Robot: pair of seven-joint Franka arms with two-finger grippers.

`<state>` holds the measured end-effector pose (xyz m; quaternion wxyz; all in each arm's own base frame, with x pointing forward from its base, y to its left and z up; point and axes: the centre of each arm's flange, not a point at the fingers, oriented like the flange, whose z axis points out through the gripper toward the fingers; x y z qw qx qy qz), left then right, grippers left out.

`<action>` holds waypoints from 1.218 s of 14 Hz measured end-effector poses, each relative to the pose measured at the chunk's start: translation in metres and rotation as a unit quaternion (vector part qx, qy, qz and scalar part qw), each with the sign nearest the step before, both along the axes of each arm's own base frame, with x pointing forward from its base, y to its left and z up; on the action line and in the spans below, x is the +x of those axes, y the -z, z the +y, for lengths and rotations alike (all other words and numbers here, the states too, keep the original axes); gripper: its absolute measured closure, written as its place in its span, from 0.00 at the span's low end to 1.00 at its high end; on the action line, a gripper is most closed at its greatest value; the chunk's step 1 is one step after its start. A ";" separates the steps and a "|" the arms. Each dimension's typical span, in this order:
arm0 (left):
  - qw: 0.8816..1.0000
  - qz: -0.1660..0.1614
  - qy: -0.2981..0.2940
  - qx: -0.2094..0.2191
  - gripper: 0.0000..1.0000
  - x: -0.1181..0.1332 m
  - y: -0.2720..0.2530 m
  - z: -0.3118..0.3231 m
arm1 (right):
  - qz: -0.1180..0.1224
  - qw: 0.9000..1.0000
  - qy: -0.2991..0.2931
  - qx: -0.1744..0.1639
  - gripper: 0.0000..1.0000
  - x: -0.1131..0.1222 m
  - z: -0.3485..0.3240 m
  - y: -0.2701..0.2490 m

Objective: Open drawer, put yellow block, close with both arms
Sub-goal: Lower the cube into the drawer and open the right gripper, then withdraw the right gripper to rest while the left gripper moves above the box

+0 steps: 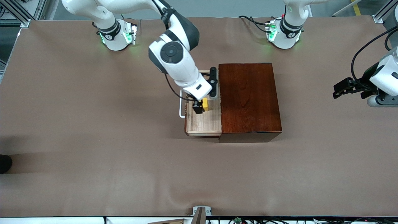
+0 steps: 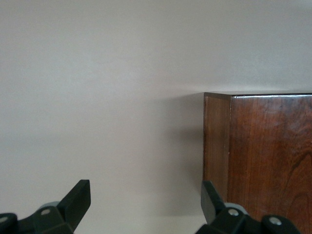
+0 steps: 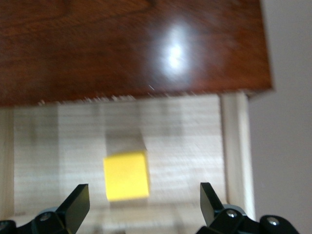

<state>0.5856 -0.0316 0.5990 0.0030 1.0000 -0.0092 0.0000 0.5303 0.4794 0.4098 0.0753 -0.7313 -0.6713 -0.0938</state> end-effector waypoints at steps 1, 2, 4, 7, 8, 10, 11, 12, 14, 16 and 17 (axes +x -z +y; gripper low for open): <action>1.000 0.000 0.000 0.000 0.00 0.000 0.000 0.000 | 0.004 1.000 0.023 -0.007 0.00 0.014 -0.019 -0.003; 1.000 0.000 0.000 -0.001 0.00 0.000 0.000 0.000 | 0.008 0.999 0.049 -0.012 0.00 0.030 -0.042 -0.004; 1.000 0.000 0.000 -0.006 0.00 0.000 0.000 -0.001 | 0.009 0.994 0.105 -0.019 0.00 0.065 -0.092 -0.004; 1.000 0.001 0.000 -0.008 0.00 0.000 0.000 -0.002 | 0.006 0.982 0.189 -0.027 0.00 0.108 -0.170 -0.005; 1.000 0.000 -0.001 -0.008 0.00 0.000 0.000 -0.002 | 0.005 0.975 0.219 -0.030 0.00 0.119 -0.193 -0.007; 1.000 0.001 -0.001 -0.009 0.00 0.000 0.000 -0.002 | 0.008 0.962 0.269 -0.047 0.00 0.134 -0.241 -0.010; 1.000 0.001 -0.001 -0.010 0.00 0.000 0.000 -0.002 | 0.015 0.956 0.287 -0.060 0.00 0.139 -0.266 -0.014; 1.000 0.001 -0.001 -0.015 0.00 0.000 0.000 -0.003 | 0.017 0.949 0.306 -0.069 0.00 0.142 -0.292 -0.021; 1.000 0.000 0.000 -0.026 0.00 0.000 -0.001 -0.007 | 0.011 0.935 0.345 -0.080 0.00 0.149 -0.345 -0.040; 0.999 -0.003 0.004 -0.036 0.00 0.000 -0.002 -0.014 | 0.006 0.918 0.387 -0.091 0.00 0.151 -0.400 -0.057; 0.999 -0.005 0.007 -0.039 0.00 0.000 -0.002 -0.018 | 0.004 0.909 0.405 -0.096 0.00 0.151 -0.427 -0.064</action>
